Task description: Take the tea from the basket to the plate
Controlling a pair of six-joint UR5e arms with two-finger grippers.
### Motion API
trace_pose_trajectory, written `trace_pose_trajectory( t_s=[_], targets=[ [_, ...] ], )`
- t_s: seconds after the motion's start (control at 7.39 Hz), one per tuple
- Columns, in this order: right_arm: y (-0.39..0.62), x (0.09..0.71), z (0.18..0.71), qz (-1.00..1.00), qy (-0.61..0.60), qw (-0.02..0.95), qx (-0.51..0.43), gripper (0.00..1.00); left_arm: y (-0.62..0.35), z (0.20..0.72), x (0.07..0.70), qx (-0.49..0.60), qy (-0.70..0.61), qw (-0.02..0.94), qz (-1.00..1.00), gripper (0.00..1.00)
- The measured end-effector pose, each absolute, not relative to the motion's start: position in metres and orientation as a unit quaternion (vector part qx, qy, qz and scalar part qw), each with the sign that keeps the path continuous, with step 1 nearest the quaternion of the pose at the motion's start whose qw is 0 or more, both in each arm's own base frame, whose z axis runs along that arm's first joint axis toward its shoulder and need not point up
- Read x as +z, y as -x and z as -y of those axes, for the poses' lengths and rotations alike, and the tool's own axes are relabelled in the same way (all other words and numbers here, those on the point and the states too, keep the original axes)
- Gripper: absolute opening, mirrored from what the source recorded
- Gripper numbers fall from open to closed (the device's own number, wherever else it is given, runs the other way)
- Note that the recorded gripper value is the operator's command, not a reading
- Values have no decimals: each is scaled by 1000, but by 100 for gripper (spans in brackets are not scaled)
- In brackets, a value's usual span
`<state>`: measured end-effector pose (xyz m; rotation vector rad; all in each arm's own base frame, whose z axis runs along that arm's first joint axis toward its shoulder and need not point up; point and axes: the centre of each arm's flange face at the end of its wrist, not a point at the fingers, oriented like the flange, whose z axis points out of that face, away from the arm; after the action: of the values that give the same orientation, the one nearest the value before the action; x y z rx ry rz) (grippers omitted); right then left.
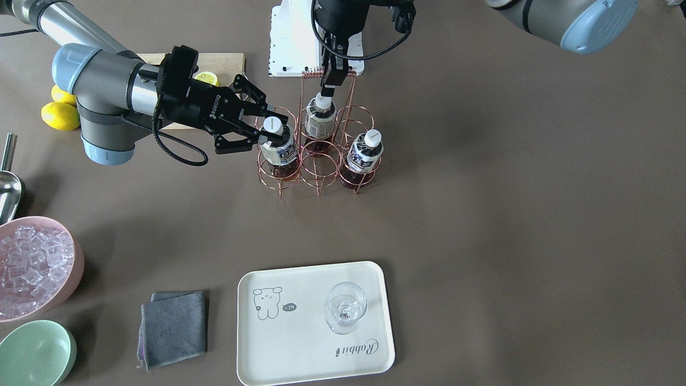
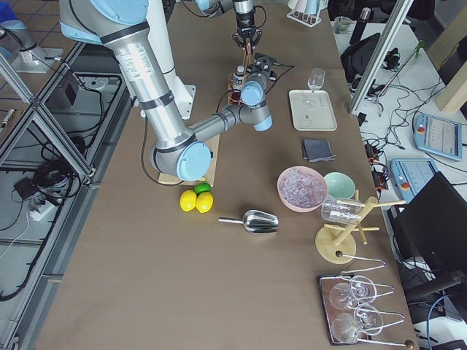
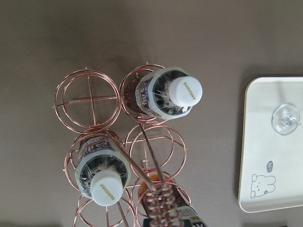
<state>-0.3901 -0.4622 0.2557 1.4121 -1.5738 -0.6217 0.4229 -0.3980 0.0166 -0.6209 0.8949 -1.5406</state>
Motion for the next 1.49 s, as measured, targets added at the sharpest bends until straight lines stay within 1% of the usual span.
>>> trace_pose_trajectory(
  t_s=[0.41,0.68,0.95,1.22,1.35,1.49],
  targets=[
    [325,206,474,646,-570,456,-222,0,-422,399,17,-661,266,587,-384,0],
    [285,200,498,625,-591,467,-205,0,-423,399,17,-661,266,588,-383,0],
    [276,220,541,587,-609,500,-187,0,-423,398,17,-661,266,588,-383,0],
    [291,252,611,535,-623,552,-143,0,-424,398,17,-661,266,588,-382,0],
    [307,272,634,514,-626,574,-119,0,-424,398,17,-661,266,588,-382,0],
    [327,291,645,495,-628,593,-96,0,-424,398,17,-661,266,588,-382,0]
  ],
)
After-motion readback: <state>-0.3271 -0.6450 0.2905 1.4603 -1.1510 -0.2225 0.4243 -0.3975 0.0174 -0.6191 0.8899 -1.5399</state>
